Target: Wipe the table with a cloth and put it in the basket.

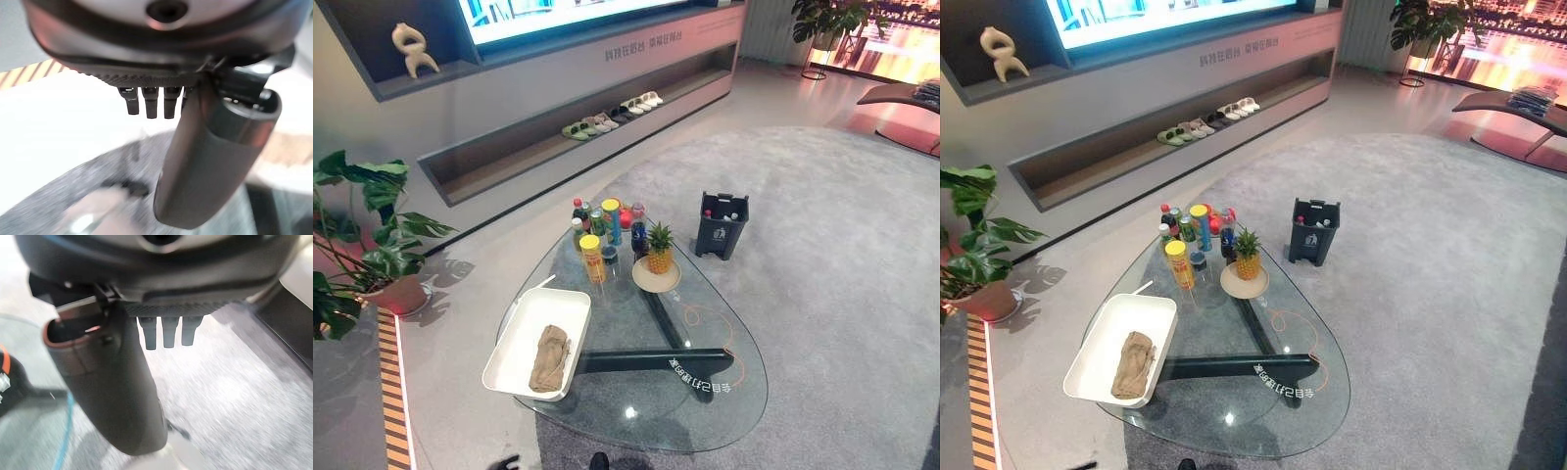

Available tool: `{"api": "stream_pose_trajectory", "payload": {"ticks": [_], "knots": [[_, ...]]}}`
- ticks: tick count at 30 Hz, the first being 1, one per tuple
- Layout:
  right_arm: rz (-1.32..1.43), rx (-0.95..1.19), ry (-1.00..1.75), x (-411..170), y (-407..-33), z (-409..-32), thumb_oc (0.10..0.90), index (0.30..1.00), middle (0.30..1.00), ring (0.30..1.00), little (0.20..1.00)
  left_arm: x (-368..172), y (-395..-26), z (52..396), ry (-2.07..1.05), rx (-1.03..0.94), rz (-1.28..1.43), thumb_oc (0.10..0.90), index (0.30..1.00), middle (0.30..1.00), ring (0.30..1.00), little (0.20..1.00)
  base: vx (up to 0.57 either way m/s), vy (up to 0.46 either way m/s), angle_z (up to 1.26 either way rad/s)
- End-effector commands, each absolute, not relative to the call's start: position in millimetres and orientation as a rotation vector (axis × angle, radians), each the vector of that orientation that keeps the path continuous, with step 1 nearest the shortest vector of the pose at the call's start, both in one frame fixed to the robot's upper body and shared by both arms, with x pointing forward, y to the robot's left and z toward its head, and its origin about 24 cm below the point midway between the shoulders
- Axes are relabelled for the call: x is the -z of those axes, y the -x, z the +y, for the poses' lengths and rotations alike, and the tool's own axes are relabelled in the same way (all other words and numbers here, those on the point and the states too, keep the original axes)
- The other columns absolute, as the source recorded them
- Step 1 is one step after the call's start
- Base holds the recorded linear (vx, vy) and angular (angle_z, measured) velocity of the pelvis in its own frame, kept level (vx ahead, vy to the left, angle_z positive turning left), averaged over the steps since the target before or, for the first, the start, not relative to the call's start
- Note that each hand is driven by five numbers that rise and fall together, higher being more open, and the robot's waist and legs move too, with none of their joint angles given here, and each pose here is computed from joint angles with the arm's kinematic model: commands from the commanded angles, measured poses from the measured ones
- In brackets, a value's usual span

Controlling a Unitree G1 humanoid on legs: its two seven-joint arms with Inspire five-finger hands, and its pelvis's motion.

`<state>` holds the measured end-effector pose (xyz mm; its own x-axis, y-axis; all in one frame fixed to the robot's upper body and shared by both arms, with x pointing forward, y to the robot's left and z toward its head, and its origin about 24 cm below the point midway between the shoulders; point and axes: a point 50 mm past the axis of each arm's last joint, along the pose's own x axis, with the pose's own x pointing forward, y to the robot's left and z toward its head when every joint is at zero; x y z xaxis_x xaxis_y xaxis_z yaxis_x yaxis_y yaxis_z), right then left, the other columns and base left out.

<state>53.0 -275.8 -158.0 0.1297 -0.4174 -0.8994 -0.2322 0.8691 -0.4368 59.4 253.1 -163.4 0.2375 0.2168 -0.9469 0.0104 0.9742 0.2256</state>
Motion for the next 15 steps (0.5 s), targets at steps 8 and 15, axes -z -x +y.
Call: {"api": "stream_pose_trajectory", "payload": {"ticks": [8, 15], "knots": [[1.447, 0.068, 0.622, 156.1, -77.5, -270.2, 0.8, 0.9, 0.9, 0.9, 0.9, 155.2, -92.2, 264.5, -0.367, -0.064, 1.349, 0.8, 0.9, 0.9, 0.9, 0.9, 0.03, -0.002, -0.03], [1.435, 0.049, 0.628, 156.8, -78.8, -267.6, 0.8, 0.9, 0.9, 0.9, 0.9, 155.8, -94.5, 261.0, -0.366, -0.042, 1.343, 0.8, 0.9, 0.9, 0.9, 0.9, 0.01, -0.002, -0.05]]}}
